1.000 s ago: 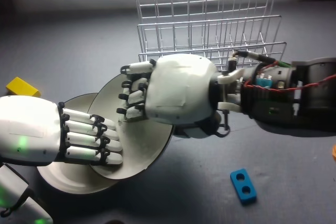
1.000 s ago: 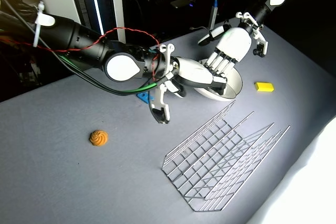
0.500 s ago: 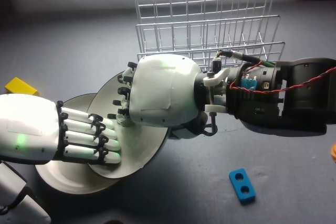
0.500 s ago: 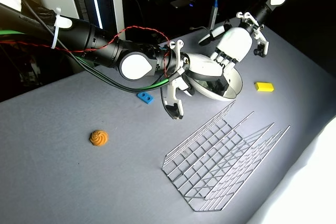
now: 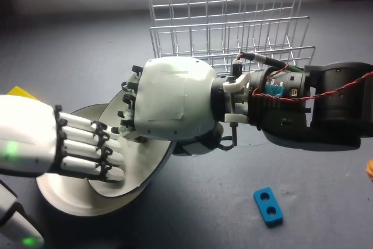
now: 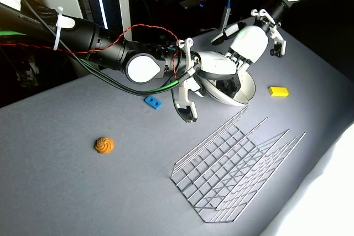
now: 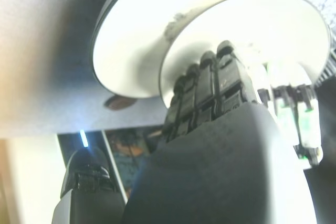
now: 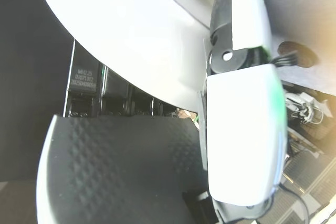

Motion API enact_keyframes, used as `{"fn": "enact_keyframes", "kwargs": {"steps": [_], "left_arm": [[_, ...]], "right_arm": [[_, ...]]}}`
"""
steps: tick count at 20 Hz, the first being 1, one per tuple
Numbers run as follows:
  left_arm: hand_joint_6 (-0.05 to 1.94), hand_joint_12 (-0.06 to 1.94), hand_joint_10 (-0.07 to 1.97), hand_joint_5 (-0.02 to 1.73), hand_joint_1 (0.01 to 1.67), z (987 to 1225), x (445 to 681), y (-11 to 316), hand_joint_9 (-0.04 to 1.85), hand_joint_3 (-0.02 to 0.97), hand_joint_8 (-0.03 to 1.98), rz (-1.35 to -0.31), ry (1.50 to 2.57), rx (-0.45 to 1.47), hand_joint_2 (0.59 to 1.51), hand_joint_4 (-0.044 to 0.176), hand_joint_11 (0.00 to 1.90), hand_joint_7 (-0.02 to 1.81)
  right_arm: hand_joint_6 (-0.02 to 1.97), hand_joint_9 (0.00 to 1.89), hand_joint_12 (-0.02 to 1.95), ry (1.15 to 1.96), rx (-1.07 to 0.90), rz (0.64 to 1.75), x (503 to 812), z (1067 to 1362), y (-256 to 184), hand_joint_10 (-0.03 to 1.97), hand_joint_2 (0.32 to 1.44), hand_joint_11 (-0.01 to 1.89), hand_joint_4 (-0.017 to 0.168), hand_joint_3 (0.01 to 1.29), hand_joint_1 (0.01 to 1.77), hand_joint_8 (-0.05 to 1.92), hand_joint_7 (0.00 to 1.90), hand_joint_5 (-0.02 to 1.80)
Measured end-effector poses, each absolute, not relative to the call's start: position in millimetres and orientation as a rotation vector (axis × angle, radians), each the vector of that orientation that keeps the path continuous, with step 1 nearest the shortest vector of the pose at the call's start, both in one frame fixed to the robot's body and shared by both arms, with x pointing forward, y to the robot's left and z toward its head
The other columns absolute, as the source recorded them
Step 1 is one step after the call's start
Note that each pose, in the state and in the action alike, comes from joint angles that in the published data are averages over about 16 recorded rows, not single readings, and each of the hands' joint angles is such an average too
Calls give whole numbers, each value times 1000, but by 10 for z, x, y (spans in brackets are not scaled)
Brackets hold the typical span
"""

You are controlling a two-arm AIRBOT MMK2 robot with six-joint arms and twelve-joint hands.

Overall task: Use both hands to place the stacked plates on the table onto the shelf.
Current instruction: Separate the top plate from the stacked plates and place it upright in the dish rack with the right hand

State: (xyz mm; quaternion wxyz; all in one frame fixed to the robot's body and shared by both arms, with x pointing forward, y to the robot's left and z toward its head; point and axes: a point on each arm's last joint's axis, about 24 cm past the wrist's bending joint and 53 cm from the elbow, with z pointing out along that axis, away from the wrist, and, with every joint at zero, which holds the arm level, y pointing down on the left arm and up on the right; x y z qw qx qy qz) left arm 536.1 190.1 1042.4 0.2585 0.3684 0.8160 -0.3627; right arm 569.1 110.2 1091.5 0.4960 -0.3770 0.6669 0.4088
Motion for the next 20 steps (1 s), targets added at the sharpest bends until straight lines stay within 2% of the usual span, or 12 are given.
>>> {"fn": "enact_keyframes", "kwargs": {"steps": [5,12,20], "left_arm": [[14,-13,5,37,17,10695,5434,2030,21,18,18,-956,2195,948,1091,0,15,21],[18,-10,5,37,16,11093,5520,2337,20,18,20,-906,2184,852,1092,2,16,29],[18,-9,4,45,16,11439,5551,2684,19,18,19,-869,2184,750,1094,2,16,43]], "right_arm": [[717,1048,1003,1601,-916,1011,5611,11012,1129,663,950,789,-5,15,1210,603,960,843],[860,1026,1065,1580,-898,1031,5518,11278,1087,982,956,794,-3,15,1268,737,1013,884],[936,1038,1080,1556,-804,1056,5475,11822,919,965,965,804,1,15,1319,773,1060,928]]}}
